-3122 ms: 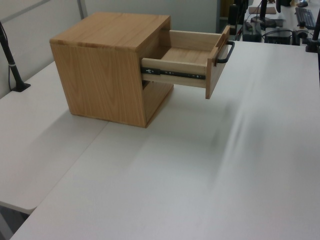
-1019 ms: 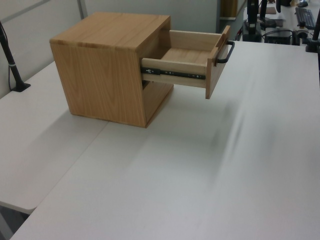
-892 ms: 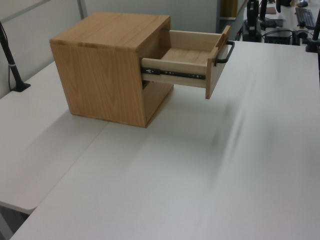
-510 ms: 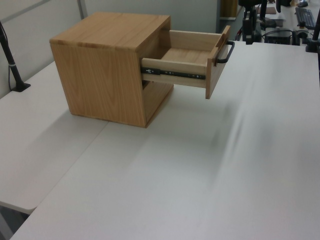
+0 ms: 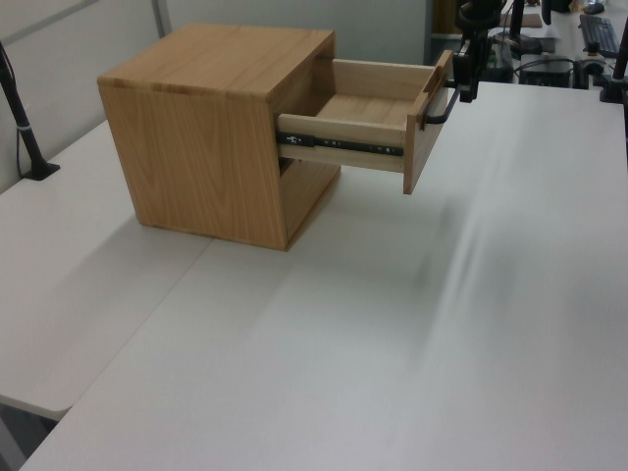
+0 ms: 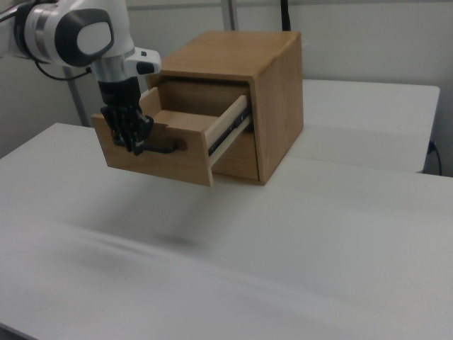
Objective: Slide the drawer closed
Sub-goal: 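Push the drawer front with the gripper into the cabinet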
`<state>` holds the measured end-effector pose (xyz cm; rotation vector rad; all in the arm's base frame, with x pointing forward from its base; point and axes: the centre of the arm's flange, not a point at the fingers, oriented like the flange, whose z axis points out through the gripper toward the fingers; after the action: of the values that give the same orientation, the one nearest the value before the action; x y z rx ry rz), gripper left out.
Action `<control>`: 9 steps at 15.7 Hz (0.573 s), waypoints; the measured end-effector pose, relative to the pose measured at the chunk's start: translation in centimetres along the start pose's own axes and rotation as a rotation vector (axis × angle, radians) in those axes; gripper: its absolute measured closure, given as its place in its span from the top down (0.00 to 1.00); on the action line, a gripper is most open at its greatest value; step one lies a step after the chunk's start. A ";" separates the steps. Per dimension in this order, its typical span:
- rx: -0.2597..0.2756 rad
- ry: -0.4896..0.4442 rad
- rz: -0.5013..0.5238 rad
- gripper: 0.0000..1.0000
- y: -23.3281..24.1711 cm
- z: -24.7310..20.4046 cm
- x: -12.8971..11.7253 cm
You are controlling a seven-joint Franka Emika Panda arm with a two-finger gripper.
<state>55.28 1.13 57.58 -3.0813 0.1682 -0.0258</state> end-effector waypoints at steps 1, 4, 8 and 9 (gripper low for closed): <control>0.002 0.012 0.012 0.23 -0.1 0.1 -0.1; 0.008 0.050 0.056 0.23 -0.4 0.0 0.0; 0.012 0.076 0.061 0.22 -1.3 0.4 0.1; 0.012 0.080 0.061 0.22 -1.4 0.4 0.1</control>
<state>55.56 2.53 57.21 -3.0628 0.2651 -0.1472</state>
